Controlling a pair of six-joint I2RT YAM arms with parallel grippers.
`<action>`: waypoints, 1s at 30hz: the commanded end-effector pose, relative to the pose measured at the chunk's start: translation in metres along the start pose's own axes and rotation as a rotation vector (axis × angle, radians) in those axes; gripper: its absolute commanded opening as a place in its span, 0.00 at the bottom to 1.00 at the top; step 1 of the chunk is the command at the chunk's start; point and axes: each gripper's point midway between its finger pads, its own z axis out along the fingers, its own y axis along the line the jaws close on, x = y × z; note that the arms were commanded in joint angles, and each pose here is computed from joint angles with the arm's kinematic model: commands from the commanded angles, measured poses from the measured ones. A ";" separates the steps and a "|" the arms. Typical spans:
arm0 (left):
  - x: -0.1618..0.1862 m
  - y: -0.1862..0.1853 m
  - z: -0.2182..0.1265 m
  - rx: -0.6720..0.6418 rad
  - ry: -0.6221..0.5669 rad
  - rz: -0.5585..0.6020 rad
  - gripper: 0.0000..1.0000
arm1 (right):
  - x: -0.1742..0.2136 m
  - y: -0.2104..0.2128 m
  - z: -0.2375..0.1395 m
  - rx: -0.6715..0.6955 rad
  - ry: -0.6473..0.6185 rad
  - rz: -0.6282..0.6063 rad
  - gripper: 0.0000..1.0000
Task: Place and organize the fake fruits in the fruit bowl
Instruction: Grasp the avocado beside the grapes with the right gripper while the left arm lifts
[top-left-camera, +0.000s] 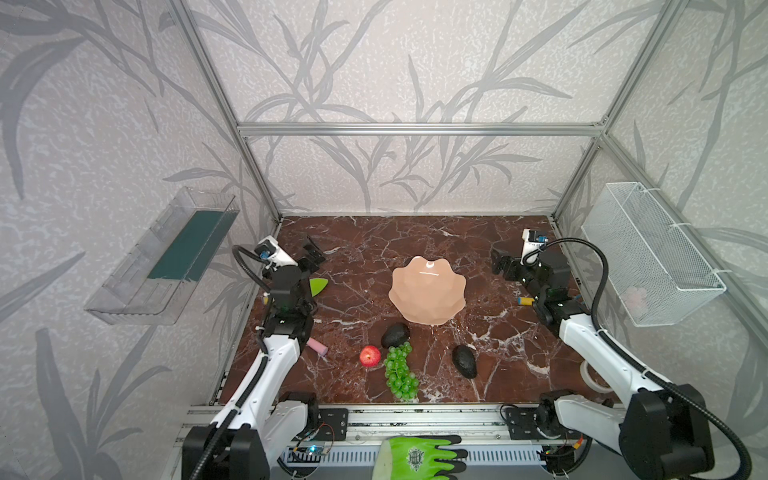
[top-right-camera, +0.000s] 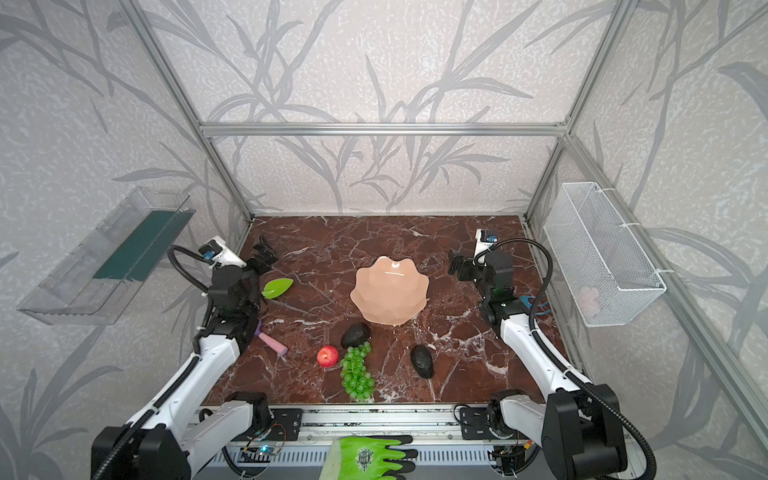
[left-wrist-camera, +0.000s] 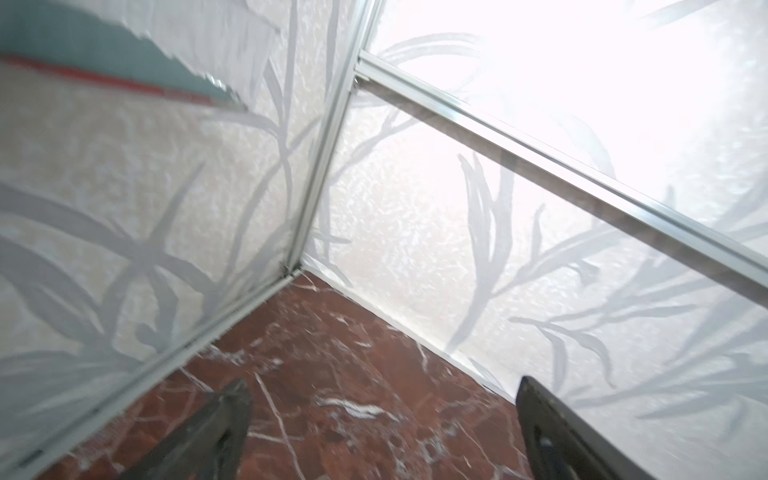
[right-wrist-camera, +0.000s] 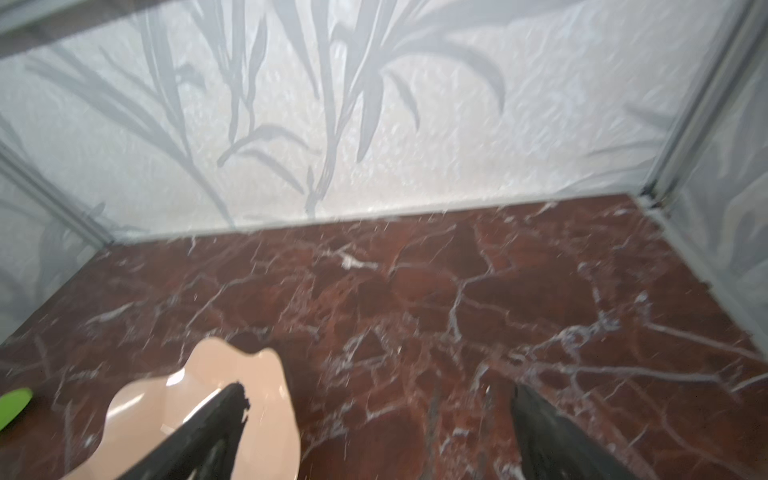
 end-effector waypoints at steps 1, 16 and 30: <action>0.022 -0.015 -0.007 0.072 0.164 -0.083 0.96 | 0.052 0.029 -0.020 -0.116 0.243 0.034 0.94; 0.043 -0.012 -0.016 0.001 0.386 -0.058 0.94 | 0.191 0.082 -0.105 -0.081 0.666 -0.144 0.93; 0.047 -0.011 -0.015 0.002 0.393 -0.065 0.95 | 0.244 0.104 -0.111 -0.068 0.750 -0.178 0.92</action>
